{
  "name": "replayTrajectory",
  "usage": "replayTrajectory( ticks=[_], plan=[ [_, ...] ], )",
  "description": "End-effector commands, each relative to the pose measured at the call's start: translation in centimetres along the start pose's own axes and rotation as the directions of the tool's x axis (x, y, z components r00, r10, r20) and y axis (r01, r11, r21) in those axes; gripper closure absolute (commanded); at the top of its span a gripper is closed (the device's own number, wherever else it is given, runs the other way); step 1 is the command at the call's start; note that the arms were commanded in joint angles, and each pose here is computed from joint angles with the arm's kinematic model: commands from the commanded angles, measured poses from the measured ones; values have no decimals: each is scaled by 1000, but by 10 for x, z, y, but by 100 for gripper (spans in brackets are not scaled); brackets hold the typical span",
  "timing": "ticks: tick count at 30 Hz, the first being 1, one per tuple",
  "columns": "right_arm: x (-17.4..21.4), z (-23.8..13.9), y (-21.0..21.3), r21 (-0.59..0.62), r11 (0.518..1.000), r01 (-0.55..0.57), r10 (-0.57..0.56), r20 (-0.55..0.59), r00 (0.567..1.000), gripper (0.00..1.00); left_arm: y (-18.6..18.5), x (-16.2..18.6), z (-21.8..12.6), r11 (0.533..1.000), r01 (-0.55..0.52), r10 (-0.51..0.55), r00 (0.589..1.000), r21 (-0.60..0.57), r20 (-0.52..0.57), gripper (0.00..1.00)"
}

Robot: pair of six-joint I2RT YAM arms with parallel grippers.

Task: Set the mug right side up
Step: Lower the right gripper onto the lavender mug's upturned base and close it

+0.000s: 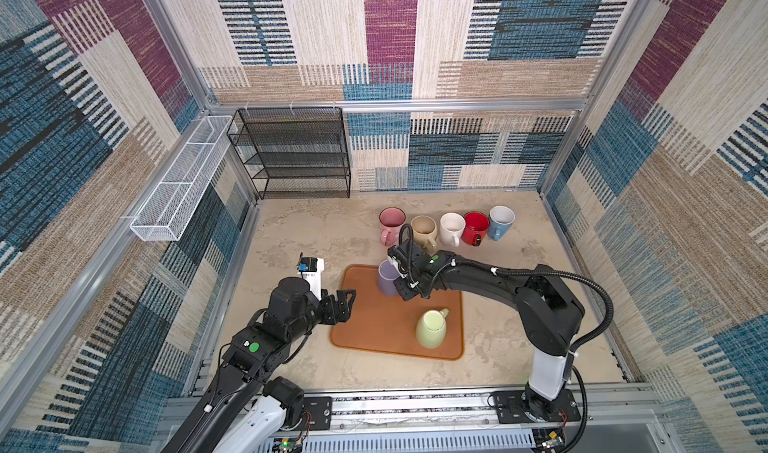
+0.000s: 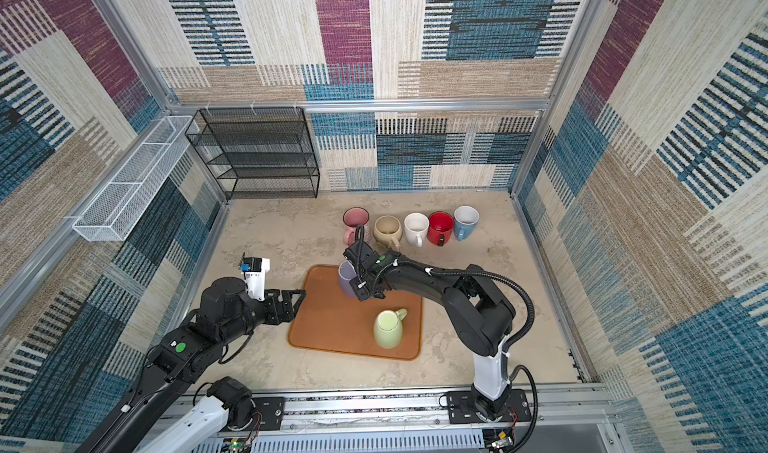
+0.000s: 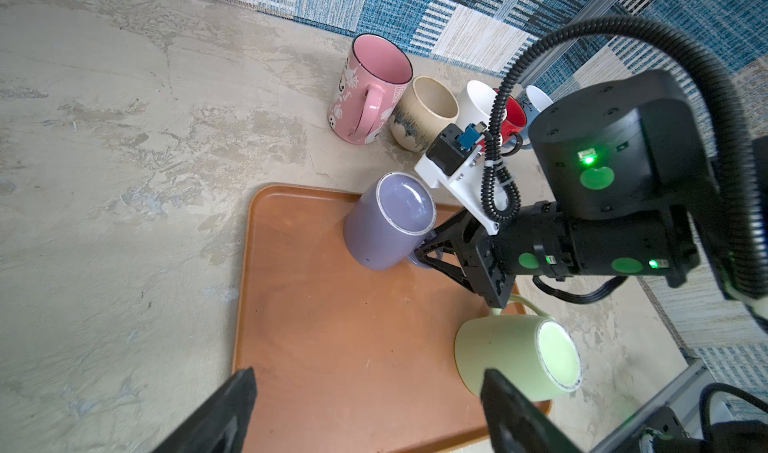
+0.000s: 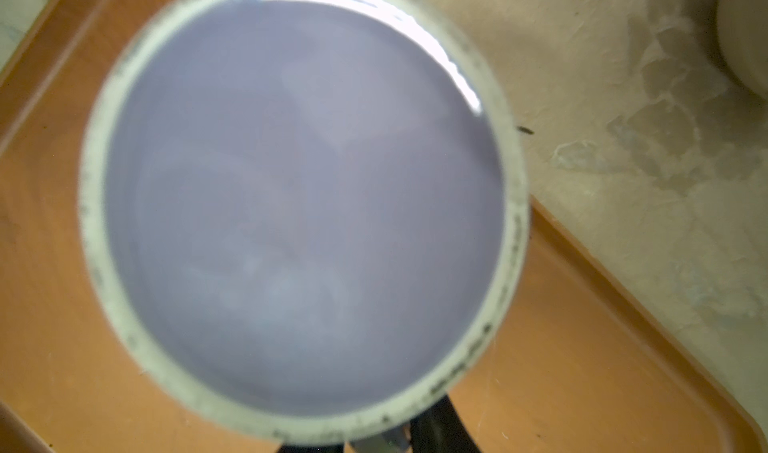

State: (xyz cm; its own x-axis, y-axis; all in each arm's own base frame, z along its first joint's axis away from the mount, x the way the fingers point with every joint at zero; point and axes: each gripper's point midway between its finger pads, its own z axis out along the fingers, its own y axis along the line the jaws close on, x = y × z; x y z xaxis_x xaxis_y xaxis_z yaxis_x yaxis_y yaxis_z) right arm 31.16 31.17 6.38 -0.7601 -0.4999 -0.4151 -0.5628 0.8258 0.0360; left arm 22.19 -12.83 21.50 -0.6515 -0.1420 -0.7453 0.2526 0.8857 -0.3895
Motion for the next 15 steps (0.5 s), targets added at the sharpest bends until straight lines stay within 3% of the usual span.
replayTrajectory(
  ticks=[1, 15],
  plan=[
    [0, -1, 2, -11, 1000, -1, 1, 2, 1000, 71, -3, -5, 0, 1000, 7, -7, 1000, 13, 20, 10],
    [0, 6, 4, -20, 1000, 9, -9, -17, 1000, 79, -3, -5, 1, 1000, 6, -6, 1000, 12, 19, 10]
  ],
)
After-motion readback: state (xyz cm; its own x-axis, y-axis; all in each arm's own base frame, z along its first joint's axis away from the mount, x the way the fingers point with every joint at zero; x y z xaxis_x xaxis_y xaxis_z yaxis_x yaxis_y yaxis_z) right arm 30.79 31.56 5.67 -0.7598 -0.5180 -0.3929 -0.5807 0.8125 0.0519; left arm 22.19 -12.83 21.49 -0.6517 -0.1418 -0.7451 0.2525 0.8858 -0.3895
